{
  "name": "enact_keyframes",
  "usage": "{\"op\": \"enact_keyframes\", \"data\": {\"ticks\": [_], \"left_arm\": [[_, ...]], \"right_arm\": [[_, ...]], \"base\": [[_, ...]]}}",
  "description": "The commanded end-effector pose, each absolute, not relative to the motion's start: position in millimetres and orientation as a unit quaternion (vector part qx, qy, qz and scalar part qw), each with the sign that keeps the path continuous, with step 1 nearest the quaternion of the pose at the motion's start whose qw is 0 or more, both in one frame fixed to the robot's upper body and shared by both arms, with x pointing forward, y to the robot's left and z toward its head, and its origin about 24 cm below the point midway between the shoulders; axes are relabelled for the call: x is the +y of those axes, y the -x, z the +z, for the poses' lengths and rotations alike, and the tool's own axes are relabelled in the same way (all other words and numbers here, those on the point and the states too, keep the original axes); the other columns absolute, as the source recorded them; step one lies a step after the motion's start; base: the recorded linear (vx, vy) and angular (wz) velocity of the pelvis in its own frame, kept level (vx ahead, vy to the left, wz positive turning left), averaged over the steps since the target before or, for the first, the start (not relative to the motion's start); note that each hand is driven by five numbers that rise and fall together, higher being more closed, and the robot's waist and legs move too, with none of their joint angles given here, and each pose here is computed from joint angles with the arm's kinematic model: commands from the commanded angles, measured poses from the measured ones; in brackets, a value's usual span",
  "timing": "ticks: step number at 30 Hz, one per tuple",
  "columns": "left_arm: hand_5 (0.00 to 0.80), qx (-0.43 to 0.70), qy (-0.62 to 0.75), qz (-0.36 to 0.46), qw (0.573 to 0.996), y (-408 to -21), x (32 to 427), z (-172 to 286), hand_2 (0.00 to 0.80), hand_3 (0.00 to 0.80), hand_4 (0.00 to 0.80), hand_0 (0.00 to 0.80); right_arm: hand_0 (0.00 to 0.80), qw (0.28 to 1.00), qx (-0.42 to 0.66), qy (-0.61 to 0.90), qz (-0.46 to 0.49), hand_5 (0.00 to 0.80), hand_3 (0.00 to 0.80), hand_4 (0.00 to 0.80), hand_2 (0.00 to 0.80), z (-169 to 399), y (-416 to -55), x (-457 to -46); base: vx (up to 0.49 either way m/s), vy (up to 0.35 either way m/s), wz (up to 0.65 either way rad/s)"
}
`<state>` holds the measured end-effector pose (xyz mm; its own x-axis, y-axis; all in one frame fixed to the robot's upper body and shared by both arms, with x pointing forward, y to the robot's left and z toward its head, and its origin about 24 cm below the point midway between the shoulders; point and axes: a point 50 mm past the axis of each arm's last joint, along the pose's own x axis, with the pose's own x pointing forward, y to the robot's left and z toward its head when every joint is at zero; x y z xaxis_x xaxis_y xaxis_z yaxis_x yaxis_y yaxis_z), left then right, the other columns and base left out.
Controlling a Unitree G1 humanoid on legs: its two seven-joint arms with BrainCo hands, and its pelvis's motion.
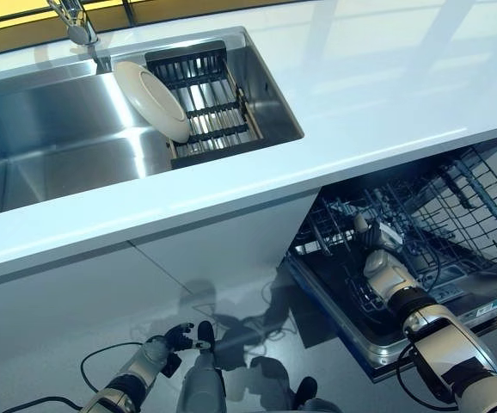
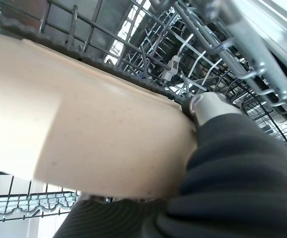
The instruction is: Take plates into dishwasher
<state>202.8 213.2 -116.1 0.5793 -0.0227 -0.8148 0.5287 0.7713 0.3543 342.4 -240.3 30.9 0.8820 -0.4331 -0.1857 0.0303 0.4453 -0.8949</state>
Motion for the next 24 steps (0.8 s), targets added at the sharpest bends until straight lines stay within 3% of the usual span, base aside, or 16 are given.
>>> {"op": "enact_keyframes", "data": {"ticks": [1, 24], "left_arm": [[0.000, 0.397, -0.322, -0.181, 0.840, -231.0, 196.8, -104.8, 0.000, 0.000, 0.000, 0.000], [0.000, 0.396, -0.322, -0.182, 0.841, -229.7, 195.2, -105.9, 0.000, 0.000, 0.000, 0.000]], "right_arm": [[0.800, 0.857, 0.237, 0.455, -0.043, 0.800, 0.800, 0.800, 0.800, 6.9, -341.5, -195.6], [0.800, 0.857, 0.234, 0.456, -0.050, 0.800, 0.800, 0.800, 0.800, 8.7, -341.9, -197.5]], "base": [[0.000, 0.000, 0.00], [0.000, 0.000, 0.00]]}}
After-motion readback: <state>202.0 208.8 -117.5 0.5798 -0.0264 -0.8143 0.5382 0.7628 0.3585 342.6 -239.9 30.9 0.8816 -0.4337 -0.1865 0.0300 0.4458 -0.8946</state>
